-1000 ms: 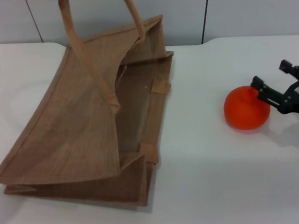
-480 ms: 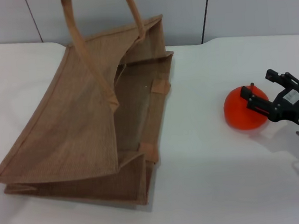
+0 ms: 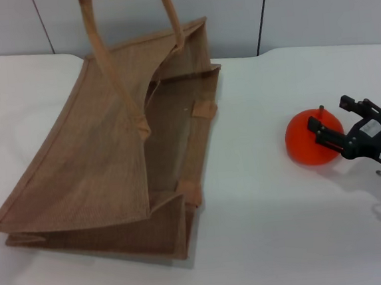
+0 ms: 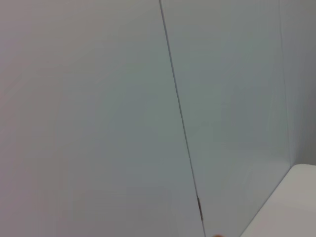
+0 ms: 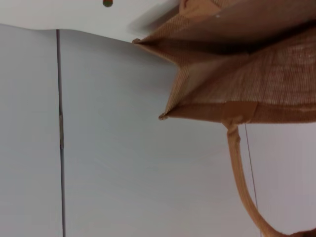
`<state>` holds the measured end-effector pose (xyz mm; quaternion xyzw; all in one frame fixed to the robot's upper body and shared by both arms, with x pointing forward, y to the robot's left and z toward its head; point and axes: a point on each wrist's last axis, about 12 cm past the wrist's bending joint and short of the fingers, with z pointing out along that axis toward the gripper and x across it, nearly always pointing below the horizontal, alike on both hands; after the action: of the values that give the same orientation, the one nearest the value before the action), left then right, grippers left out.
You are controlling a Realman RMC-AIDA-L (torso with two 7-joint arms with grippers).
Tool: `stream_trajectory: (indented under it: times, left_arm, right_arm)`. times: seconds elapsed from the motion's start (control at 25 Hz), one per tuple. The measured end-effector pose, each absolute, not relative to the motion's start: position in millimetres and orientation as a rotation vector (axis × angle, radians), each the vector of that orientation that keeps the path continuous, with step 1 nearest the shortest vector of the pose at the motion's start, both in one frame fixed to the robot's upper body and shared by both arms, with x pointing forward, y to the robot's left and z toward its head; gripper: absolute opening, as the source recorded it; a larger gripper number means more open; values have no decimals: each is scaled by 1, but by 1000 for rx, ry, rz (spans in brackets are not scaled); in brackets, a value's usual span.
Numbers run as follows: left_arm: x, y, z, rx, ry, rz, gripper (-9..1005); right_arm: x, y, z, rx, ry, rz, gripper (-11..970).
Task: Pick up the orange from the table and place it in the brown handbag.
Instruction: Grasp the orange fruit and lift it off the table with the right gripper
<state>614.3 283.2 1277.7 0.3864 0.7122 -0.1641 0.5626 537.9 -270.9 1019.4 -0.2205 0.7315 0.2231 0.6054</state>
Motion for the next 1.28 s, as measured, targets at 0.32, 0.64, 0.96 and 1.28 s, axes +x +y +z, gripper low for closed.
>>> stream_trajectory:
  times: [0.32,0.64,0.96,1.28]
  left_arm:
    - [614,283,1279,911,1673,-383,121]
    - [614,285,1281,906,1669,-377,121]
    - [613,285,1281,907,1667,-376,121]
    - [613,285,1281,906,1668,-376,121]
  right_arm:
    - [540,-268,1021,-525,1697,534,879]
    - [542,-261,1020,-557,1708,562,880]
    - [545,-264,1015,-557,1758,522,880]
    - [547,-264,1012,-568,1790,502,880]
